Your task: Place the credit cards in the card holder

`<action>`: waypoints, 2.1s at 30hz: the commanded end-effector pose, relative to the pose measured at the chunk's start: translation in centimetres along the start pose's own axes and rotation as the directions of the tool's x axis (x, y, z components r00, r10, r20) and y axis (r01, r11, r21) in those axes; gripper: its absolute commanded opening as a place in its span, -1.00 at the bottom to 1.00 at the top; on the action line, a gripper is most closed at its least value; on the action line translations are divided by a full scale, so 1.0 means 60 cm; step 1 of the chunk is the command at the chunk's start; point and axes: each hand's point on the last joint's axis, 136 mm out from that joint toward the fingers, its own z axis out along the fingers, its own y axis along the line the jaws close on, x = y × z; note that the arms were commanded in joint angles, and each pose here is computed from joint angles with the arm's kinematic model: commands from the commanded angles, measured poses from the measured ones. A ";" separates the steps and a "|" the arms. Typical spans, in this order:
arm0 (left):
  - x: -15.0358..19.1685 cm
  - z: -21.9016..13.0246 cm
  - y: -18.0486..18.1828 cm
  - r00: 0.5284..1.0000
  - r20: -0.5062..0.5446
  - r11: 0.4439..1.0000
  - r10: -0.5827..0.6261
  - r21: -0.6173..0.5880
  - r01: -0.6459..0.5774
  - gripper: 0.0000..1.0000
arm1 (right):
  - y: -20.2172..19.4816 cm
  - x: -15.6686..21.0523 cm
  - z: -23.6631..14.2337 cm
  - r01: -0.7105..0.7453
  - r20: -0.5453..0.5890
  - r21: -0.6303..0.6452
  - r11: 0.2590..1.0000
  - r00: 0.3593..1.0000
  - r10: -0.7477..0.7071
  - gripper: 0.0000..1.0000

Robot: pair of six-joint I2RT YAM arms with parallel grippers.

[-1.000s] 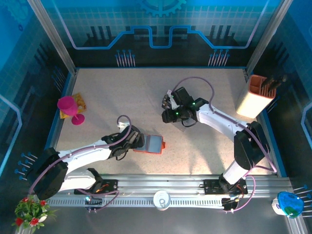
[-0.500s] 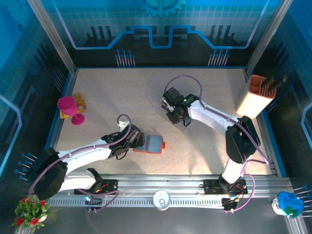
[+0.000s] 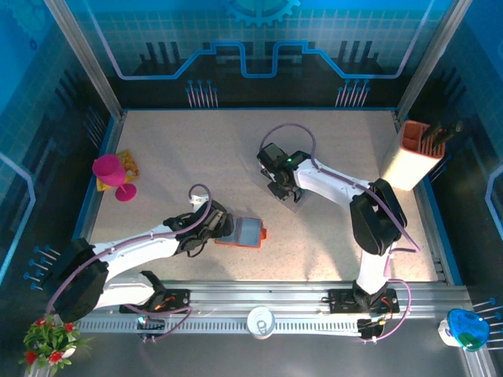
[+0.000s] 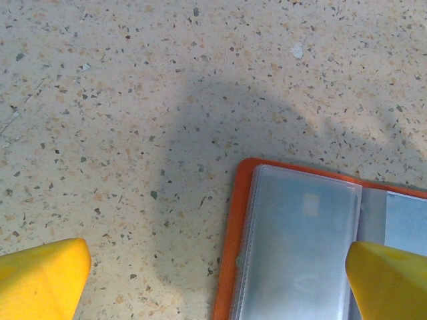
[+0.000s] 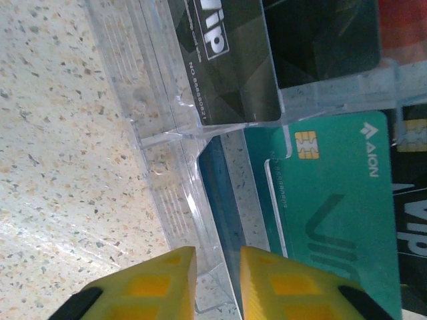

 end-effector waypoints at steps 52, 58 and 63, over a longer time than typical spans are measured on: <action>0.033 0.015 0.039 0.992 -0.109 0.990 0.063 -0.119 -0.076 0.99 | 0.200 -0.002 -0.114 -0.395 0.102 -0.882 0.255 0.368 0.924 -1.00; 0.049 0.021 0.058 0.989 -0.140 0.983 0.037 -0.174 -0.062 0.99 | 0.222 0.003 -0.090 -0.403 0.071 -0.889 0.217 0.348 0.935 -1.00; 0.061 0.019 0.068 0.989 -0.145 0.983 0.009 -0.181 -0.035 0.99 | 0.236 0.007 -0.077 -0.411 0.067 -0.885 0.219 0.353 0.933 -1.00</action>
